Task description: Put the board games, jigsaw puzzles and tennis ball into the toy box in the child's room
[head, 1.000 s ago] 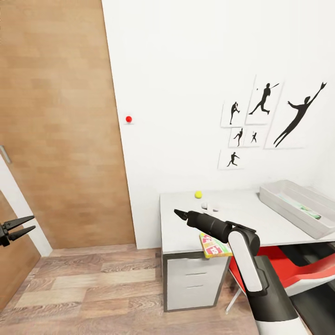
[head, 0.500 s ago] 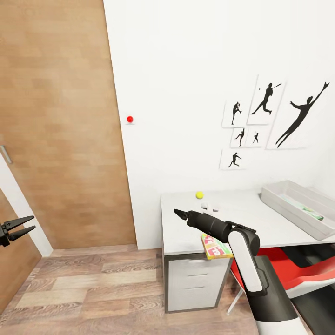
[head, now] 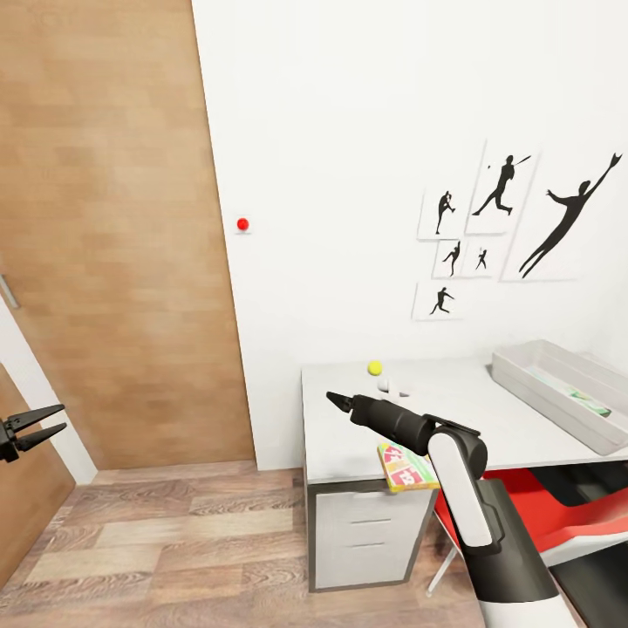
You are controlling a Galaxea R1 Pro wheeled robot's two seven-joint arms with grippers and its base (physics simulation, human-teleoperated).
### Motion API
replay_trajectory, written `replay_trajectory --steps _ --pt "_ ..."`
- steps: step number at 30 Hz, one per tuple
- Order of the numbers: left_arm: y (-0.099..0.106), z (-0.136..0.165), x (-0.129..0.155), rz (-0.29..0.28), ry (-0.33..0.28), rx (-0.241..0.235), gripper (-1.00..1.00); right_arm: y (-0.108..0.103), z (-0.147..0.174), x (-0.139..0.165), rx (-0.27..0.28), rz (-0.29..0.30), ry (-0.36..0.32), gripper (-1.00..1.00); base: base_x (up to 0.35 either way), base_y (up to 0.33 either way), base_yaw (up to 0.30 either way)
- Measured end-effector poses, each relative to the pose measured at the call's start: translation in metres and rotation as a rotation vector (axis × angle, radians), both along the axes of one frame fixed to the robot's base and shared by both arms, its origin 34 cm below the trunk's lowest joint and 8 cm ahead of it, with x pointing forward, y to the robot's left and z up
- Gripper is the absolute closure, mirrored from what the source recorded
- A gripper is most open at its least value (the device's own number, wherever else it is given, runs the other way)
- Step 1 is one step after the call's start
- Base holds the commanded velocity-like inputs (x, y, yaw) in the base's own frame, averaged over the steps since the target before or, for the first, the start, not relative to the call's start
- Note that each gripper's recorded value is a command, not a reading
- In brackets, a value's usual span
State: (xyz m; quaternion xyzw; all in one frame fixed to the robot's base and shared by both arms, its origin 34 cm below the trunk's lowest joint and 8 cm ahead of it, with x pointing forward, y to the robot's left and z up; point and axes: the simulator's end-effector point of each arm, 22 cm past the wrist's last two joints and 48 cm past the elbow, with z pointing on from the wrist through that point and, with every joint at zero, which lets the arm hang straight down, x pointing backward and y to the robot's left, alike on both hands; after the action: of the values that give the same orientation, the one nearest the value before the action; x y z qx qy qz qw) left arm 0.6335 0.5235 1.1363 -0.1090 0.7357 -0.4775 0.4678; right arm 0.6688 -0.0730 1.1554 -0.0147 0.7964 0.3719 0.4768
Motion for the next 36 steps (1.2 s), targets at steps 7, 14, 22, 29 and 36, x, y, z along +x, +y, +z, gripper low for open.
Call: replay_trajectory --steps 7,14,22,29,36 --pt "-0.001 -0.001 0.000 -0.002 0.001 -0.001 -1.00 -0.005 -0.002 -0.001 0.009 0.002 0.007 -1.00 0.000 0.001 0.000" --pt "-0.002 -0.001 0.001 -0.003 0.001 0.000 -1.00 -0.018 -0.013 -0.006 0.051 -0.019 0.043 -1.00 -0.080 0.144 0.000" --pt "-0.002 -0.001 0.001 -0.003 0.000 0.001 -1.00 -0.033 -0.024 -0.014 0.116 -0.043 0.077 -1.00 -0.036 0.069 0.000" --pt "-0.002 0.000 0.001 -0.004 -0.001 0.002 -1.00 -0.054 -0.023 -0.017 0.216 -0.070 0.082 -1.00 -0.003 0.007 0.000" --pt "-0.002 0.000 0.001 -0.004 -0.001 0.003 -1.00 -0.112 -0.029 -0.018 0.377 -0.194 0.101 -1.00 0.000 0.000 0.000"
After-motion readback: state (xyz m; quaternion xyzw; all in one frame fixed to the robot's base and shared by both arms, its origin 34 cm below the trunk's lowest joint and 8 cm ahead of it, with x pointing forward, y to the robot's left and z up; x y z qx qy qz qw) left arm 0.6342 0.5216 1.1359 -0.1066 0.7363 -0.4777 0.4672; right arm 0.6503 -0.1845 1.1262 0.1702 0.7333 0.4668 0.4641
